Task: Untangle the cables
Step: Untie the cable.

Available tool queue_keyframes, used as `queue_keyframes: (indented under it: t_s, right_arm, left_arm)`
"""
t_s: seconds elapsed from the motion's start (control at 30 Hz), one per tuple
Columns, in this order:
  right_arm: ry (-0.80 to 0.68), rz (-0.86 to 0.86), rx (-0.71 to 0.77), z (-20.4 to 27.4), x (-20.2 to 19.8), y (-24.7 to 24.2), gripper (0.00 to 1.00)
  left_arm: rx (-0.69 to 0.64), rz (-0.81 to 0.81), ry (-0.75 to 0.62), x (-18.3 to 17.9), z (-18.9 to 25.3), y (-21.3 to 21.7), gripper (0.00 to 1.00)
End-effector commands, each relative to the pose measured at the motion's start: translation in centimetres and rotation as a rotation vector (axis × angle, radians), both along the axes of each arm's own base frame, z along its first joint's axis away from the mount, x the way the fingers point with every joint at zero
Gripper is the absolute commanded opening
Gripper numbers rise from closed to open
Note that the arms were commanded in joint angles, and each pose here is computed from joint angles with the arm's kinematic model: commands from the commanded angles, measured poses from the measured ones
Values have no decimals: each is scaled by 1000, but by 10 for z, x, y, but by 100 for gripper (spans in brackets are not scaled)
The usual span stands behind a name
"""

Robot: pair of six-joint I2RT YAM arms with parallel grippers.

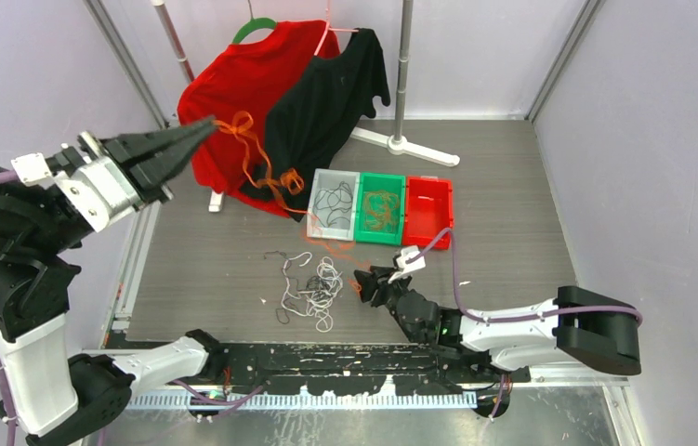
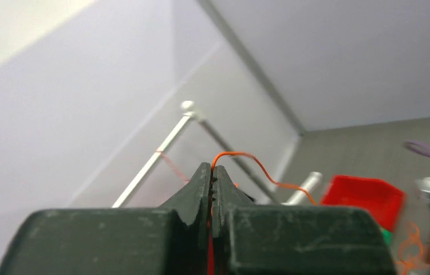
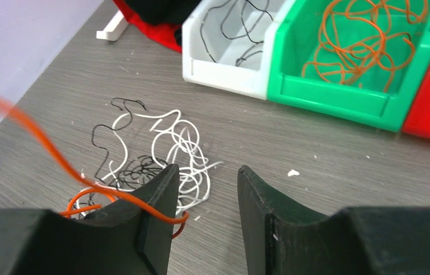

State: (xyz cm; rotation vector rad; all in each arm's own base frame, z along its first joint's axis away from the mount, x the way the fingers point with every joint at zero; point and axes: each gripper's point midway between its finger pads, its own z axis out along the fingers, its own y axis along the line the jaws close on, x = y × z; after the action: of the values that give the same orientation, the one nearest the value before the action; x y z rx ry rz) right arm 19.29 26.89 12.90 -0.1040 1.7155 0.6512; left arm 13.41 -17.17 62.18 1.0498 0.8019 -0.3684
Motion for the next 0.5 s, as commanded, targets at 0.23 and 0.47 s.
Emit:
queue_keyframes:
  t_s: [0.23, 0.47]
  right_arm:
    - [45, -109, 42, -5, 3, -30, 45]
    - [59, -37, 27, -4, -5, -24, 54]
  left_arm:
    - [-280, 517, -435, 33, 115, 80, 0]
    - [-224, 381, -341, 25, 98, 60, 0]
